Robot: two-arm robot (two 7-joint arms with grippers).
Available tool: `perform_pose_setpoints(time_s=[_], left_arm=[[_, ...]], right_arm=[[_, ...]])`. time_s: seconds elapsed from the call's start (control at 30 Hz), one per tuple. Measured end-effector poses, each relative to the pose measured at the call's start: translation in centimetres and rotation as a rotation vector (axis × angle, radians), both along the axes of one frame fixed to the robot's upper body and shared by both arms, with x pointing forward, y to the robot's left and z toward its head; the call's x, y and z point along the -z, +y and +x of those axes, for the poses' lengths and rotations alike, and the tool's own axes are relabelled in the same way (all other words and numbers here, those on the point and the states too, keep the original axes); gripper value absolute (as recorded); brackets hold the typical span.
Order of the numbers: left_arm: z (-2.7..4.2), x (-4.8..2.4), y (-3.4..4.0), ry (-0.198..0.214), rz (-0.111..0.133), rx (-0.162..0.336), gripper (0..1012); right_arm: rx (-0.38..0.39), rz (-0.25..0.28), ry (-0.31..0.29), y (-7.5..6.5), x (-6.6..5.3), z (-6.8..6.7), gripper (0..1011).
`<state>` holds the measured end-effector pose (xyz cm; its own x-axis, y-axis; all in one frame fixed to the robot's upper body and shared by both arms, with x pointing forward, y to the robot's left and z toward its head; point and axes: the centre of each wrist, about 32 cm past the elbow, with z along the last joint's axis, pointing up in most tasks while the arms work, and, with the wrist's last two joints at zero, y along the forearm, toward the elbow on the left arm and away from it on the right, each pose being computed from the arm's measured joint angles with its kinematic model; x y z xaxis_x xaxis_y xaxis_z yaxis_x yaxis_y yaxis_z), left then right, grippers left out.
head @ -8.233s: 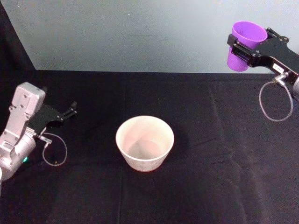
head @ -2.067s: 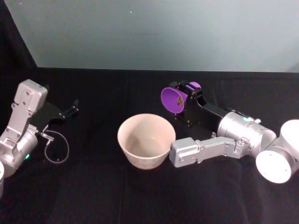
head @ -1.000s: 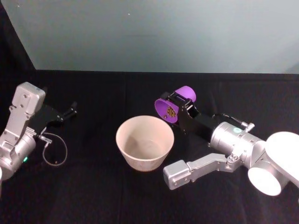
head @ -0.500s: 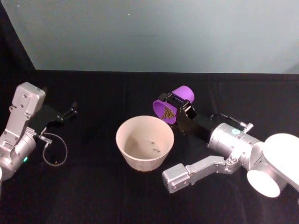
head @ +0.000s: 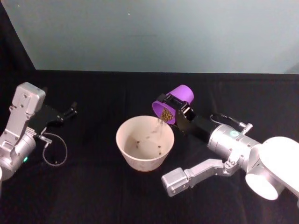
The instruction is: Pick up the cup and pour the mung beans from the cup into the bowl.
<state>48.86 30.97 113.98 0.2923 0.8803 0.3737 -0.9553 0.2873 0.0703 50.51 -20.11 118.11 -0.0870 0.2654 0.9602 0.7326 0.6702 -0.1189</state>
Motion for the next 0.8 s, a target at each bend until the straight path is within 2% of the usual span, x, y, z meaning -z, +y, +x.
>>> perform_pose_setpoints(time_s=[0.8], left_arm=[[0.00, 0.00, 0.00, 0.000, 0.000, 0.000, 1000]], right_arm=[[-0.006, -0.046, -0.067, 0.33, 0.44, -0.21, 736]])
